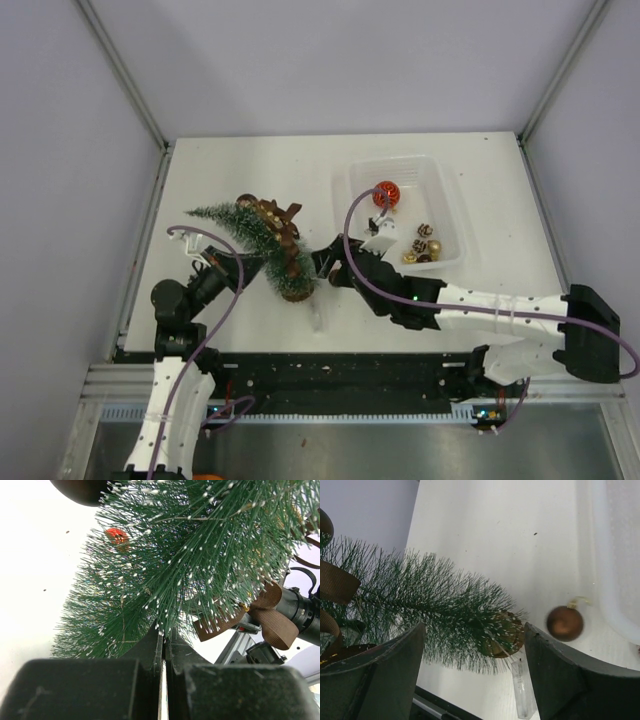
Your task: Decorate the small christmas tree
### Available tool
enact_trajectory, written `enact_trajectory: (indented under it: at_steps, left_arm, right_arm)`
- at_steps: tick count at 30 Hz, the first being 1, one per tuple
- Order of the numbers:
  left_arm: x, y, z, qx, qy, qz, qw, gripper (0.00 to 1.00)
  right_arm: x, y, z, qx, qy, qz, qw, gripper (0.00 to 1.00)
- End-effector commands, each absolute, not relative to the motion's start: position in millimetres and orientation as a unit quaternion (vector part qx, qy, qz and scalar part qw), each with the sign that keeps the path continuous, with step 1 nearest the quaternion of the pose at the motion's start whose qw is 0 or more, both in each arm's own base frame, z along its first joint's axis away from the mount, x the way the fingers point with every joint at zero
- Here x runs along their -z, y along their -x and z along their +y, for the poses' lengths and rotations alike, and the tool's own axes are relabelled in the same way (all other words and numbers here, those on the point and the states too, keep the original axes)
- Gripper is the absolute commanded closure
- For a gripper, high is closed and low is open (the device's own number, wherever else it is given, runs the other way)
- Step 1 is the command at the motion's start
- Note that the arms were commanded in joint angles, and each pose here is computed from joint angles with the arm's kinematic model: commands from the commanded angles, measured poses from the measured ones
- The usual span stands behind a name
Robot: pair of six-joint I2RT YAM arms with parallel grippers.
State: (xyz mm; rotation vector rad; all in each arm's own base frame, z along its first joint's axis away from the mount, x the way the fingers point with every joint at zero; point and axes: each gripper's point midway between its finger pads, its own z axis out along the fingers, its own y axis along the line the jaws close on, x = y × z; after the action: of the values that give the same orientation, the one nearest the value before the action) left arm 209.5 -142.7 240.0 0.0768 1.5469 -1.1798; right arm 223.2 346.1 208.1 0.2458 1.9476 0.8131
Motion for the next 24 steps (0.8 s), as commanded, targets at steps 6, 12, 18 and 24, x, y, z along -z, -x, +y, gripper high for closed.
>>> enact_trajectory:
  at_steps: [6, 12, 18, 24]
  left_arm:
    - [-258.2, -203.8, -145.7, 0.501, -0.071, 0.628, 0.591, 1.00]
    - [-257.5, -200.7, -147.8, 0.503, -0.083, 0.627, 0.588, 1.00]
    - [-254.4, -197.0, -149.9, 0.501, -0.102, 0.627, 0.588, 1.00]
    - [-253.0, -194.5, -151.0, 0.498, -0.114, 0.626, 0.590, 1.00]
  right_arm:
    - [-253.5, -248.6, 268.2, -0.294, -0.122, 0.767, 0.558, 0.22]
    - [-228.7, -335.8, 197.4, -0.140, -0.138, 0.807, 0.556, 0.20]
    - [-194.4, -414.0, 181.6, -0.033, -0.116, 0.833, 0.539, 0.09]
    - [-148.5, -479.3, 188.0, 0.025, -0.049, 0.855, 0.516, 0.01]
